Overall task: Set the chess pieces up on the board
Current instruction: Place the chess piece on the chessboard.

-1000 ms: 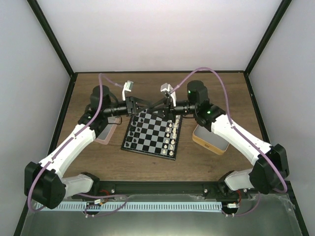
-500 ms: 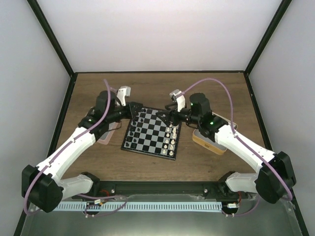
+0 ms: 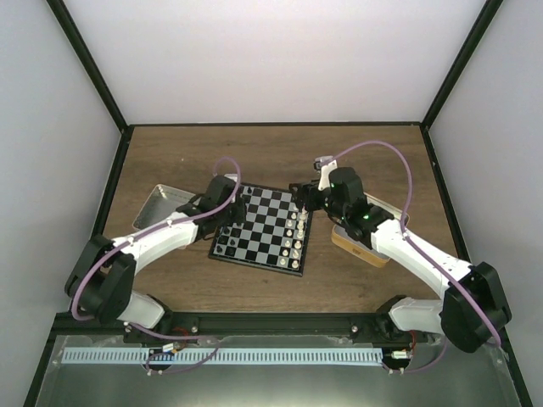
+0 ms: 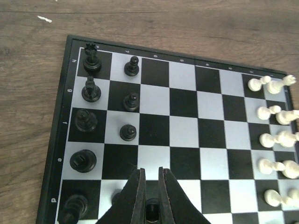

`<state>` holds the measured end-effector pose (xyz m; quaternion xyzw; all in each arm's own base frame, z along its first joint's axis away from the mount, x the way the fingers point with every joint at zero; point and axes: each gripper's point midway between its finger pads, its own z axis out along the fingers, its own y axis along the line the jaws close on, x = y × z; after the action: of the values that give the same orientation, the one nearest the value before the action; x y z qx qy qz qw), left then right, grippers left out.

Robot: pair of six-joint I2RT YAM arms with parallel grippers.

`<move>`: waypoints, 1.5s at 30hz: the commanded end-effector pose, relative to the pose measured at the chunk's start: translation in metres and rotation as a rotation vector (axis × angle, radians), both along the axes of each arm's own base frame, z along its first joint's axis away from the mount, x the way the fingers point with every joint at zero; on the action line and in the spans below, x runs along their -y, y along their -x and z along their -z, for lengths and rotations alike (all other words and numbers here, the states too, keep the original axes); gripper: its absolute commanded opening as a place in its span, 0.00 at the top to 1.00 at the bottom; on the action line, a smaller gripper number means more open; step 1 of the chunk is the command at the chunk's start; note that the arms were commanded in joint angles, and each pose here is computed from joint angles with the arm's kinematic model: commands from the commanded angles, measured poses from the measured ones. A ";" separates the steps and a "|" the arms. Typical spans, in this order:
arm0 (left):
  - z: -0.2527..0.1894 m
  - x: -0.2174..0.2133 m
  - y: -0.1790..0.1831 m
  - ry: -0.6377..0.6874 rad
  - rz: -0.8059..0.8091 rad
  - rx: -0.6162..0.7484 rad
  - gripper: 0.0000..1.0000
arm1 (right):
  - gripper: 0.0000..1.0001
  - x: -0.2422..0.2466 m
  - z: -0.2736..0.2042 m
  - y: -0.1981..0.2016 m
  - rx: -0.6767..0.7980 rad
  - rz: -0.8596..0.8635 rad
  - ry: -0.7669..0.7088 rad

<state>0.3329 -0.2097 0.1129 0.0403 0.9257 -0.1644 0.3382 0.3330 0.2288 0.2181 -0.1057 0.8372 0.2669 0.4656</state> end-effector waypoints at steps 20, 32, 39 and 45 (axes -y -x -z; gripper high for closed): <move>0.053 -0.002 -0.030 -0.119 -0.040 0.078 0.94 | 0.22 0.025 0.013 -0.016 -0.042 0.130 0.020; 0.061 -0.004 -0.031 -0.147 -0.036 0.075 0.86 | 0.22 0.026 0.023 -0.019 -0.071 0.132 0.028; 0.055 -0.002 -0.031 -0.135 -0.028 0.084 0.77 | 0.22 0.026 0.023 -0.020 -0.074 0.131 0.024; 0.041 -0.001 -0.032 -0.114 -0.031 0.102 0.74 | 0.22 0.028 0.021 -0.020 -0.073 0.137 0.020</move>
<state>0.3616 -0.2041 0.0519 0.0526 0.9259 -0.0910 0.3628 0.3499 0.2040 0.1915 -0.0520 0.8634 0.2287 0.4467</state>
